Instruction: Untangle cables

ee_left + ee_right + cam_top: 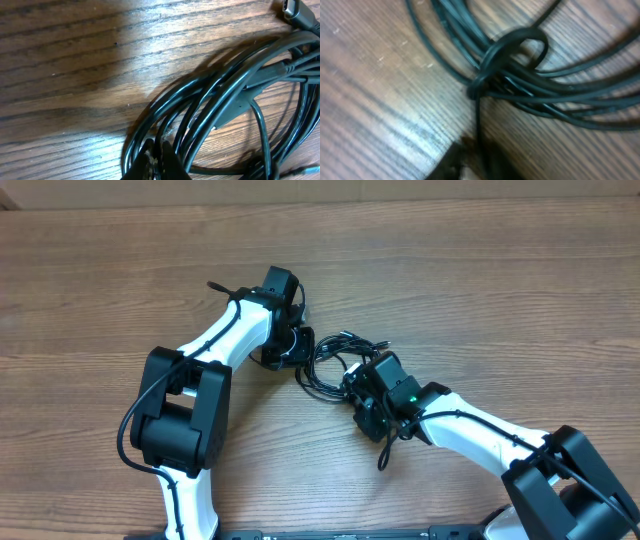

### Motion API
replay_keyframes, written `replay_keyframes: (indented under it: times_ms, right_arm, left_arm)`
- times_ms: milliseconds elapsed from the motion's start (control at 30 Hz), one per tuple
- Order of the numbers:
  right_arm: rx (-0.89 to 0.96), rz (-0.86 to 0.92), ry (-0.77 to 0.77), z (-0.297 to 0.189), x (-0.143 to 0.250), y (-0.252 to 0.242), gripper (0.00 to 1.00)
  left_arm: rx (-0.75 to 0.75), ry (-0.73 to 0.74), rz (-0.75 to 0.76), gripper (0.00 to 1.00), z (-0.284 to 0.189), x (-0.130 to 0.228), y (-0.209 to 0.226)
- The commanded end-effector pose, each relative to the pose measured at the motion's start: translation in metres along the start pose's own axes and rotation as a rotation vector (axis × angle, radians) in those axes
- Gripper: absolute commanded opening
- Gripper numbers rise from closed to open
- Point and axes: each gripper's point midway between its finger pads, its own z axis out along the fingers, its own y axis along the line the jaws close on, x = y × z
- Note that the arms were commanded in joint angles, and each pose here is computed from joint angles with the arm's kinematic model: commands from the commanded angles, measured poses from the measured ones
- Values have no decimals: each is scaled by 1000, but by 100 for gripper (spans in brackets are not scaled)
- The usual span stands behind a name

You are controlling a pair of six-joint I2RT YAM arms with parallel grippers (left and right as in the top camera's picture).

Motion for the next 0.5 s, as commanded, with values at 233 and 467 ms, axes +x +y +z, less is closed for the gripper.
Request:
replay_keyframes:
  times_ms: [233,467]
  right_arm:
    - [43,138,174,1,47,3,4]
    - [12,108,50,4,17,6,4]
  left_arm:
    - [3,21,17,4,6,5,-1]
    - [6,23,17,4,6,6,-2]
